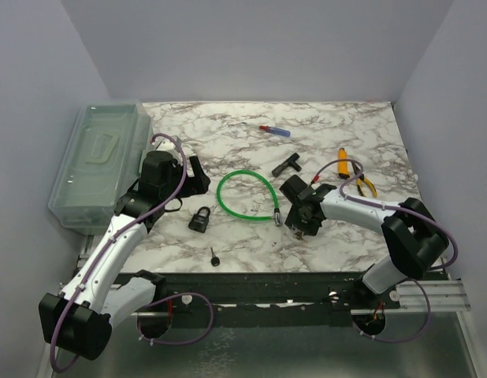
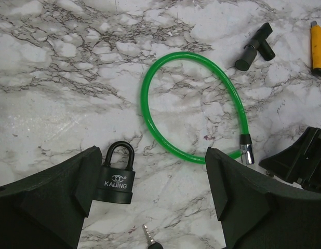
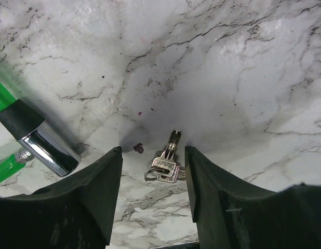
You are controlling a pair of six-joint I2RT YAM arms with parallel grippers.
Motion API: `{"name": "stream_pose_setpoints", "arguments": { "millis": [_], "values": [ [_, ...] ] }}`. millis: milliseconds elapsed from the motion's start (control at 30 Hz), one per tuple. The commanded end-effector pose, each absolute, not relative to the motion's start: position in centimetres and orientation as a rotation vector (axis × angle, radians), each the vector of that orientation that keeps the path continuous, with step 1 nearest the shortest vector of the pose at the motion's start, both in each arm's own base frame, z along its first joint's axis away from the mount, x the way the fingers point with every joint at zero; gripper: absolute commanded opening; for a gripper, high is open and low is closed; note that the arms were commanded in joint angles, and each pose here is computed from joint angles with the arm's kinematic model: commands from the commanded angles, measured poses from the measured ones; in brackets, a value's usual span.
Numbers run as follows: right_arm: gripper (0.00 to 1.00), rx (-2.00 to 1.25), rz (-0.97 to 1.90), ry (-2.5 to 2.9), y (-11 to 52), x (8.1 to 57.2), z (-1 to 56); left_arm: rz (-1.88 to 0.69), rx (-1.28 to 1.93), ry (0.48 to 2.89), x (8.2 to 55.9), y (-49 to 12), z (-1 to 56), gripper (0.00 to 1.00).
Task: Unlock with the key
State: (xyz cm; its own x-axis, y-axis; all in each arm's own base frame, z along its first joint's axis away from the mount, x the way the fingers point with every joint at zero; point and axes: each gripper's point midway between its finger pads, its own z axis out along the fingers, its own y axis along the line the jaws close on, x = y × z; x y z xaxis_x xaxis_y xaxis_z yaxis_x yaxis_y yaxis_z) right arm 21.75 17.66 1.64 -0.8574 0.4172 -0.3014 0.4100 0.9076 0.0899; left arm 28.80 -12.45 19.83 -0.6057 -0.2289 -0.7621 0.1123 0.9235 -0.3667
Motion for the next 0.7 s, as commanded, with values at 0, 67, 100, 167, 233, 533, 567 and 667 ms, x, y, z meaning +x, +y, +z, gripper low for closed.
{"name": "stream_pose_setpoints", "arguments": {
  "millis": [0,67,100,167,233,533,567,667],
  "values": [
    [0.55,0.622,-0.057,2.777,17.55,20.65,0.38,-0.434,-0.093,2.142,29.34,-11.9,20.92,0.88],
    [0.47,0.616,-0.063,2.784,17.57,20.39,0.2,-0.428,-0.098,2.144,29.37,-11.8,20.83,0.88],
    [0.47,0.611,-0.067,2.786,17.56,20.32,0.13,-0.426,-0.099,2.144,29.36,-11.76,20.84,0.88],
    [0.43,0.61,-0.083,2.783,17.32,20.26,0.02,-0.423,-0.1,2.143,29.4,-11.72,20.86,0.88],
    [0.39,0.611,-0.101,2.782,17.04,20.19,-0.18,-0.423,-0.1,2.145,29.38,-11.71,20.8,0.88],
    [0.24,0.599,-0.093,2.789,17.22,20.13,-0.48,-0.414,-0.103,2.152,29.47,-11.65,20.56,0.88],
    [0.23,0.594,-0.093,2.789,17.21,20.15,-0.46,-0.414,-0.103,2.153,29.49,-11.65,20.51,0.88],
    [0.15,0.583,-0.089,2.777,17.19,20.43,-0.19,-0.411,-0.105,2.156,29.52,-11.64,20.42,0.88]
  ]
}}
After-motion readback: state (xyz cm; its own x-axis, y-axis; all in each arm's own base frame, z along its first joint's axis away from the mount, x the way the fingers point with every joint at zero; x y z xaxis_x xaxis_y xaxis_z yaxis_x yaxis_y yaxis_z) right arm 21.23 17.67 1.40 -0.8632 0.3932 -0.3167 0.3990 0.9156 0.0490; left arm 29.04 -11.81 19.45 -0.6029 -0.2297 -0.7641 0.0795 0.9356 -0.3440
